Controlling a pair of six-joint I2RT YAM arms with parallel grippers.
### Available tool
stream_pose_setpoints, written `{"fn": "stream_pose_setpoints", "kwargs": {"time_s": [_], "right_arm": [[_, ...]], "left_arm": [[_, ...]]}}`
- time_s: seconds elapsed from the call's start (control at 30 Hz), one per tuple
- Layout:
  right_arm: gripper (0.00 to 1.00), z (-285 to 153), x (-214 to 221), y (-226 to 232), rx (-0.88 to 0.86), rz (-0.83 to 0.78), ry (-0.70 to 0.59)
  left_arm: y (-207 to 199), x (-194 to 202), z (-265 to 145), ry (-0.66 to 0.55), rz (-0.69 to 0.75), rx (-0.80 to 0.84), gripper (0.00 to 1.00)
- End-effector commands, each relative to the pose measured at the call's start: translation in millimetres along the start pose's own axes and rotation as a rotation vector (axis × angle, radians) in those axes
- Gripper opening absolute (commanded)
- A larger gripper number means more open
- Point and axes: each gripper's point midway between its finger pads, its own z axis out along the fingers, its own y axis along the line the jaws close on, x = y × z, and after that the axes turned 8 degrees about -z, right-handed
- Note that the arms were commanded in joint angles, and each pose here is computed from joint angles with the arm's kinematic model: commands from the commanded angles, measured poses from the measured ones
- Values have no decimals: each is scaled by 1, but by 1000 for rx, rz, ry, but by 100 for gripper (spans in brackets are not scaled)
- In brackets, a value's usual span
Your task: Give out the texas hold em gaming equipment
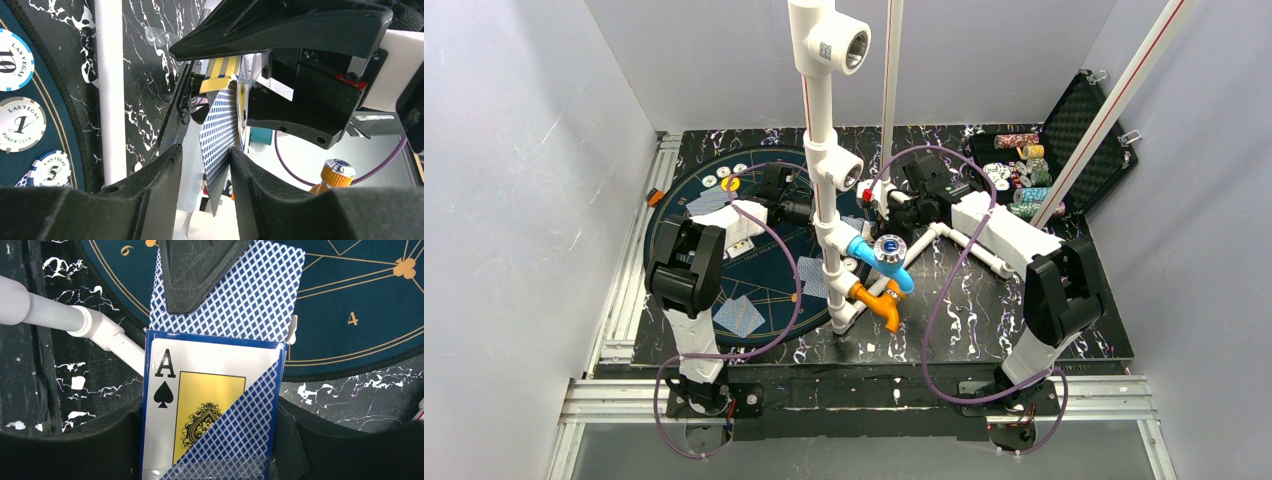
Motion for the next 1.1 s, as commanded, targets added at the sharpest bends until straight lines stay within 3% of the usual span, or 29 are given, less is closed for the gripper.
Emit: {"fn": "stream_pose_setpoints", "kwargs": {"time_s": [0.0,0.63,0.9,1.07], "right_arm": [[1,-22,-36,-5,34,-84,-83],[1,-22,-28,-2,31,-82,-65],[1,-19,-19,-2,35,-70,-45],[1,-18,-17,-3,41,-69,-40]], "left_arm": [[-4,3,-6,0,-1,12,37],[-20,-5,-30,-80,77,13,27],[-38,-3,-38,-112,170,12,13],[-45,1,-40,-121,212,3,13]]}}
